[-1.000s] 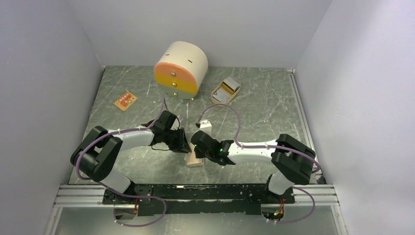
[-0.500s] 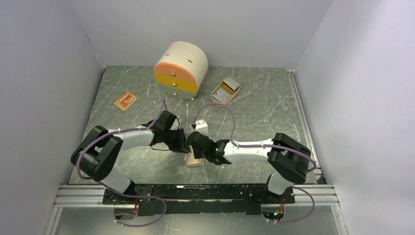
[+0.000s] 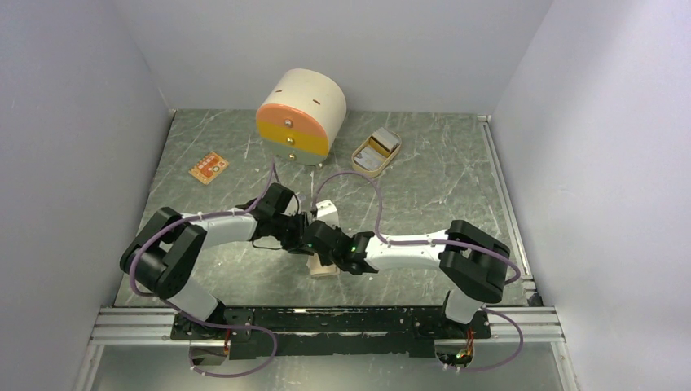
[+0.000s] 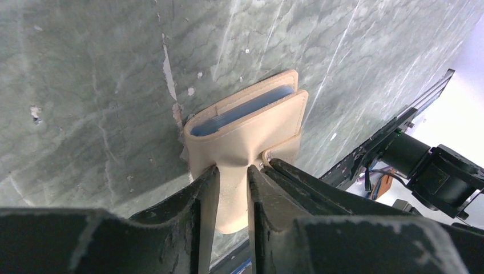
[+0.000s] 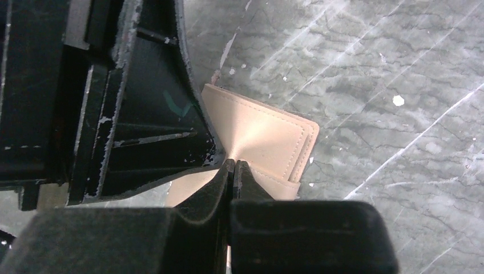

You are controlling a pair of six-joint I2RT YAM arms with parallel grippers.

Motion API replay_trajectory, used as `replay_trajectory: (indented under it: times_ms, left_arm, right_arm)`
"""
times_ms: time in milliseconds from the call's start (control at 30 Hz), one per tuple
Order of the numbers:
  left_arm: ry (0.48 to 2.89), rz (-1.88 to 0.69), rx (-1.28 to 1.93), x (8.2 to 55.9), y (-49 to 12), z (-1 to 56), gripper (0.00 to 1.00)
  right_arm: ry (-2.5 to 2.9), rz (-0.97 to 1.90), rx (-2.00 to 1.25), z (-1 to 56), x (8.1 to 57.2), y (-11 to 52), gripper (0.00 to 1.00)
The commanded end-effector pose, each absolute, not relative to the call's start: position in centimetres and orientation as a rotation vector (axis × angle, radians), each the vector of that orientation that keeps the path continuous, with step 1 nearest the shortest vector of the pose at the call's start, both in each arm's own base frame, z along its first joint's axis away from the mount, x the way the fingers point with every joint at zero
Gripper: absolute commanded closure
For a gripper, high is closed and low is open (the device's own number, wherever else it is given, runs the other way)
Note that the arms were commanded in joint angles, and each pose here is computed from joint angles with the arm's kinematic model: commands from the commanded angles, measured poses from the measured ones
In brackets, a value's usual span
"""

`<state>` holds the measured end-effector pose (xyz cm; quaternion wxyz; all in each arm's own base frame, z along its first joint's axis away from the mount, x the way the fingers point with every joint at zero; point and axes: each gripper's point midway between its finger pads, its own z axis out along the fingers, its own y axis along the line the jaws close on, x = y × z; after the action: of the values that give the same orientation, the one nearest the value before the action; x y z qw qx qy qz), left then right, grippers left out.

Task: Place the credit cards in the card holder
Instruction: Close the card holder at the center of the board.

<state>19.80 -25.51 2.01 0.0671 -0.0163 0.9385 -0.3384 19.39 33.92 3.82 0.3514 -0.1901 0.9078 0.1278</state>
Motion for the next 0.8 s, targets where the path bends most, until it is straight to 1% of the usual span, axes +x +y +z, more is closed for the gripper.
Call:
replay_trajectory:
  times_ms: [0, 300, 533, 767]
  left_arm:
    - [2.959, -0.902, -0.052, 17.7, -24.2, -0.8, 0.68]
    - [2.99, -0.883, -0.085, 17.4, -24.1, -1.7, 0.72]
    - [3.001, -0.865, -0.086, 17.4, -23.9, -1.7, 0.72]
    - [2.936, -0.947, -0.097, 17.3, -24.3, 0.9, 0.71]
  right_arm:
    - [2.396, 0.327, -0.596, 2.9, 17.5, 34.1, 1.0]
    - [2.397, 0.279, -0.619, 2.8, 17.3, 33.2, 1.0]
    - [2.391, 0.246, -0.623, 3.3, 17.4, 32.8, 1.0]
    - [2.376, 0.268, -0.567, 3.9, 17.4, 32.0, 1.0]
